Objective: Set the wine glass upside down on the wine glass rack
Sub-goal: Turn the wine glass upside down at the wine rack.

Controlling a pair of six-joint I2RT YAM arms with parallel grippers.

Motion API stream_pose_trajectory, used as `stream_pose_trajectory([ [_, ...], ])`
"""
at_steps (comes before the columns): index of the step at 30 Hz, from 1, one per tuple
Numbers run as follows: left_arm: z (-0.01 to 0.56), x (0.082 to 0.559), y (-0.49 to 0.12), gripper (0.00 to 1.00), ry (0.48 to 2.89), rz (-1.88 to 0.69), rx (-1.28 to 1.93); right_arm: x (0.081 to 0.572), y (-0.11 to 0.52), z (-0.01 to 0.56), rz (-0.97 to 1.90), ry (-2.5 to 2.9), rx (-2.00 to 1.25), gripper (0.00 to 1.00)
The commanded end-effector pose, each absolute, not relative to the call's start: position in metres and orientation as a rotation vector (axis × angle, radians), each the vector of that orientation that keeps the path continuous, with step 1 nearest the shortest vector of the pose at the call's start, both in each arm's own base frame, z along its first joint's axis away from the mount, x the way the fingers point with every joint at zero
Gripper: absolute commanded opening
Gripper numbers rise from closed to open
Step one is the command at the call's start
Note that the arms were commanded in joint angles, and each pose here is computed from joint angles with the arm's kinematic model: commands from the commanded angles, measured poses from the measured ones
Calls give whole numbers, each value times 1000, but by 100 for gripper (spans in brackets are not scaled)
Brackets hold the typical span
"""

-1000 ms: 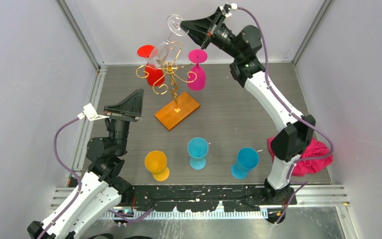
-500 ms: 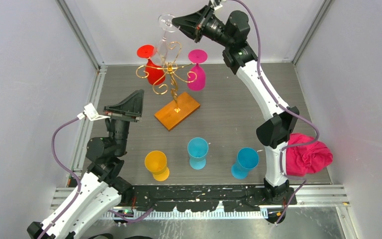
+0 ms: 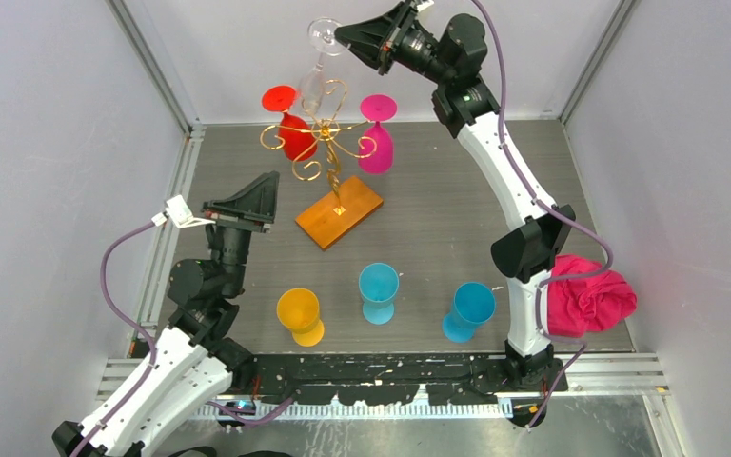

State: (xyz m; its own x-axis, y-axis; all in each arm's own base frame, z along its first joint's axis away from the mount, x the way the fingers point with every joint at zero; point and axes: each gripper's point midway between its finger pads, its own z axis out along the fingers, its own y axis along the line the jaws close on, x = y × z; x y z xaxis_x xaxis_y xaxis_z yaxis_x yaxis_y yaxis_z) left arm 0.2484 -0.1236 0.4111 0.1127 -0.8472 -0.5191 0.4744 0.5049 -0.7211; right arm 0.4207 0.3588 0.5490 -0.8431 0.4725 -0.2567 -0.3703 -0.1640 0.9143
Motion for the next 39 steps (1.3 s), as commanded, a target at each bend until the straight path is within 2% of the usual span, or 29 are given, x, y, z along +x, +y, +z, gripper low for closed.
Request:
stream_pose_trajectory([
  [1, 429, 243, -122, 42, 1026, -1027, -412, 382, 337, 611, 2022, 1361, -80, 1],
  [12, 422, 251, -133, 40, 1058, -1025, -378, 389, 328, 626, 1957, 1247, -164, 1],
  [25, 407, 255, -143, 30, 1032, -1003, -295, 413, 342, 597, 1855, 1227, -271, 1],
  [39, 392, 264, -148, 28, 1041, -969, -272, 439, 355, 566, 1852, 1264, -264, 1],
])
